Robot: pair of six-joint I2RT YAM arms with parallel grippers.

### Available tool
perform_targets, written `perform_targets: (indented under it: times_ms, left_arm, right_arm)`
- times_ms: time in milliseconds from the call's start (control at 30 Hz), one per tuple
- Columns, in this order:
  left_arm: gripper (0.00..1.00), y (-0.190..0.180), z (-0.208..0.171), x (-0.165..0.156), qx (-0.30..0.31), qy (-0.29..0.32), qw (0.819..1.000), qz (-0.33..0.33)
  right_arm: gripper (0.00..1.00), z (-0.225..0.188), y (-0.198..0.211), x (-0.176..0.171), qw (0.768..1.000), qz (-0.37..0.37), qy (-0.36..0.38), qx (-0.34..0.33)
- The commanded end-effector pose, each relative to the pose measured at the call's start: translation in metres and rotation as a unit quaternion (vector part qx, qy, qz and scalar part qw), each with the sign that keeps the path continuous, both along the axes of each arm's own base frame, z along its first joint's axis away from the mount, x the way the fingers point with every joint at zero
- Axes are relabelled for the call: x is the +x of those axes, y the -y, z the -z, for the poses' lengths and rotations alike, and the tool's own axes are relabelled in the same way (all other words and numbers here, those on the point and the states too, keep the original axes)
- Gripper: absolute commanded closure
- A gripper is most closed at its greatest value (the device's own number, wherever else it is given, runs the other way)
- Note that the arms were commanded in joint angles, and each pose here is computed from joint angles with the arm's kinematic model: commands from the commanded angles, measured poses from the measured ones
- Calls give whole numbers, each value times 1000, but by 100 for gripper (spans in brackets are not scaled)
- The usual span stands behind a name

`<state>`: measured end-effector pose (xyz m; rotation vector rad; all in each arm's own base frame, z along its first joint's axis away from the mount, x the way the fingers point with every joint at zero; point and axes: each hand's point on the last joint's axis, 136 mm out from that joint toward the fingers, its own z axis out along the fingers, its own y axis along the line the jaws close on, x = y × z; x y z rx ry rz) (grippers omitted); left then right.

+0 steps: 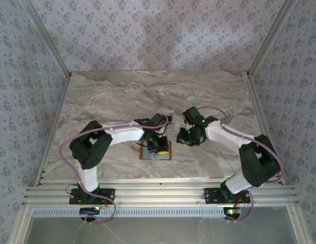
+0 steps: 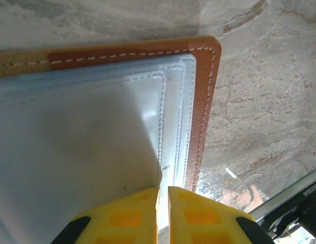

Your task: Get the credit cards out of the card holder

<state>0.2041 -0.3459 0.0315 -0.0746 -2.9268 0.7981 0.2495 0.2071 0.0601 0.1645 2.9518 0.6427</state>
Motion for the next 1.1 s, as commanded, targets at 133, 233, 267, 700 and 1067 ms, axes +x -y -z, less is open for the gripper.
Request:
perform_targets:
  times_ms: [133,233,267,700,1067]
  left_arm:
    - [91,-11,-3,-1,17,8,1000,-4]
    - [92,-11,-2,-1,16,7,1000,-4]
    - [93,-11,-2,-2,16,7,1000,-3]
    - [94,-9,-1,-3,11,3,1000,-1]
    - [95,-8,1,-4,10,0,1000,-1]
  right_arm:
    - [84,14,-29,-1,999,-9,-21,32]
    - [89,18,-37,0,999,-14,-25,38]
    - [91,19,-39,0,999,-15,-26,38]
    - [96,33,-48,-1,998,-22,-40,43]
    - [98,26,-53,-2,998,-27,-33,50]
